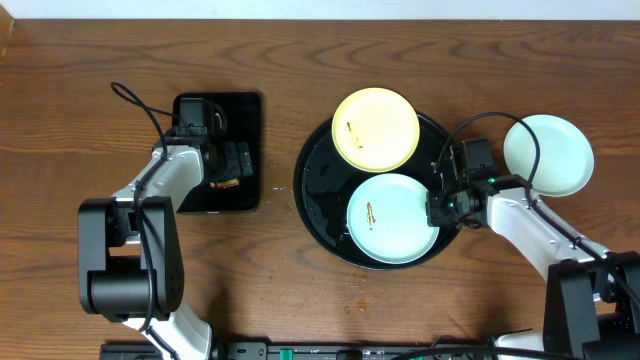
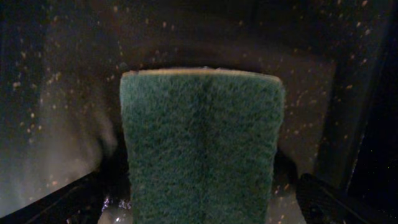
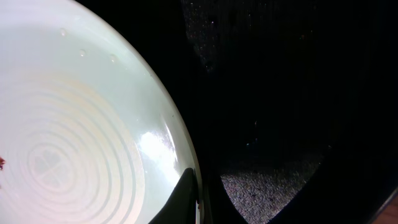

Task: Clean dirty plates on tray and stack at the side
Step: 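Hold the tilted pale green plate steady with the right gripper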

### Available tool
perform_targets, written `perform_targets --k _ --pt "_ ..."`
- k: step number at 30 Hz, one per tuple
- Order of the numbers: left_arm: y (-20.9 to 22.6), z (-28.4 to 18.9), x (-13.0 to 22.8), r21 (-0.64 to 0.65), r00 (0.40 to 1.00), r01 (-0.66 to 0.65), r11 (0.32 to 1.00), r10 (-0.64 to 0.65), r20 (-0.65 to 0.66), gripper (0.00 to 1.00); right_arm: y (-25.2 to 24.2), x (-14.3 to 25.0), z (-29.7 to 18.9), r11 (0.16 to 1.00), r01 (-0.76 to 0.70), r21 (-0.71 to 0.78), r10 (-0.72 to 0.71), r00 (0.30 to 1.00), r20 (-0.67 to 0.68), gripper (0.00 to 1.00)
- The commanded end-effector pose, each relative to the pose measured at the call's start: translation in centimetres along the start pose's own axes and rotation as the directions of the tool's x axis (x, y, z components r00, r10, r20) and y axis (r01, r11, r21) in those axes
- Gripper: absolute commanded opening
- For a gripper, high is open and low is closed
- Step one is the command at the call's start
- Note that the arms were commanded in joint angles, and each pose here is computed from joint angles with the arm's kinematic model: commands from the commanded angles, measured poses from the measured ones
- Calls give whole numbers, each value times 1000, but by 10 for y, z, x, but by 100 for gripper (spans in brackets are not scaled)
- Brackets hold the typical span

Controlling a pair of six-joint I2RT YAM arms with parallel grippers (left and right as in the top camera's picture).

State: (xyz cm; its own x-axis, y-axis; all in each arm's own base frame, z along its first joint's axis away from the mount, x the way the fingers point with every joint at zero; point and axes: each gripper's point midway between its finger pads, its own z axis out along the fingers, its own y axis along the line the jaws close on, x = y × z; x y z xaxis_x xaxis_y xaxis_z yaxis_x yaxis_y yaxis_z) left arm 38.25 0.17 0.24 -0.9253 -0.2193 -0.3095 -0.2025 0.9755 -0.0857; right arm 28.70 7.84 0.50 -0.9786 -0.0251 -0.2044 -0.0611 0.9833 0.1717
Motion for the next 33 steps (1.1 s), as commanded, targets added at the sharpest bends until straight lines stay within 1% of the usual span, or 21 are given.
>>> perform_targets --k 1,3,4,5,6,7,9,11,12,13,14,16,18,19,21,23,25,26,28,29,33 --pt "-3 2 4 22 1000 6 1000 -6 -16 98 -5 3 3 1000 -12 23 13 1000 -7 3" --pt "-4 2 0 25 1000 4 1000 -4 -1 98 -5 3 3 1000 -12 23 13 1000 -7 3" --pt "-4 2 0 25 1000 0 1000 0 0 92 -5 3 3 1000 -12 22 13 1000 -7 4" --pt "-4 2 0 24 1000 -11 1000 11 1 60 -5 3 3 1000 -12 22 12 1000 -6 5" --pt "-3 2 0 24 1000 -12 1000 12 0 43 -5 3 3 1000 -12 22 12 1000 -7 5" --pt "-3 2 0 24 1000 -11 1000 11 0 28 -5 3 3 1000 -13 22 13 1000 -6 6" --pt "-4 2 0 24 1000 -11 1000 11 -1 8 -5 3 3 1000 -12 22 12 1000 -6 6" --pt "-4 2 -1 25 1000 -11 1000 11 3 10 -5 2 3 1000 -12 22 12 1000 -5 7" --pt "-4 2 -3 26 1000 -11 1000 11 11 25 -4 2 3 1000 -12 22 12 1000 -5 7" --pt "-5 2 -5 28 1000 -12 1000 11 22 65 -4 2 3 1000 -12 22 12 1000 -4 7" --pt "-5 2 -10 32 999 -13 999 12 39 89 -4 2 3 1000 -12 22 12 1000 -4 6" --pt "-7 2 -17 38 997 -14 999 12 71 86 -4 2 3 1000 -12 22 12 1000 -3 7" --pt "-8 1 -23 43 996 -16 999 12 93 44 -4 2 3 1000 -11 22 12 1000 -2 7" --pt "-9 1 -25 44 995 -16 999 12 102 35 -4 2 3 1000 -11 22 12 1000 -2 7" --pt "-9 1 -28 47 993 -18 999 12 116 28 -4 2 3 1000 -11 22 11 1000 -2 7" --pt "-10 2 -32 46 991 -18 999 12 132 19 -4 1 3 1000 -10 21 10 1000 0 8" --pt "-8 5 -35 36 990 -17 999 11 141 19 -4 1 3 1000 -9 21 9 1000 1 8" --pt "-8 7 -34 36 990 -17 999 12 140 30 -4 1 3 1000 -9 21 9 1000 1 8" --pt "-8 8 -36 37 989 -17 999 12 145 84 -4 1 3 1000 -9 21 9 1000 1 8" --pt "-8 8 -37 37 989 -18 999 12 149 89 -4 1 3 1000 -9 21 9 1000 1 8" --pt "-10 8 -42 42 986 -19 999 12 169 89 -4 1 3 1000 -9 21 9 1000 1 8"
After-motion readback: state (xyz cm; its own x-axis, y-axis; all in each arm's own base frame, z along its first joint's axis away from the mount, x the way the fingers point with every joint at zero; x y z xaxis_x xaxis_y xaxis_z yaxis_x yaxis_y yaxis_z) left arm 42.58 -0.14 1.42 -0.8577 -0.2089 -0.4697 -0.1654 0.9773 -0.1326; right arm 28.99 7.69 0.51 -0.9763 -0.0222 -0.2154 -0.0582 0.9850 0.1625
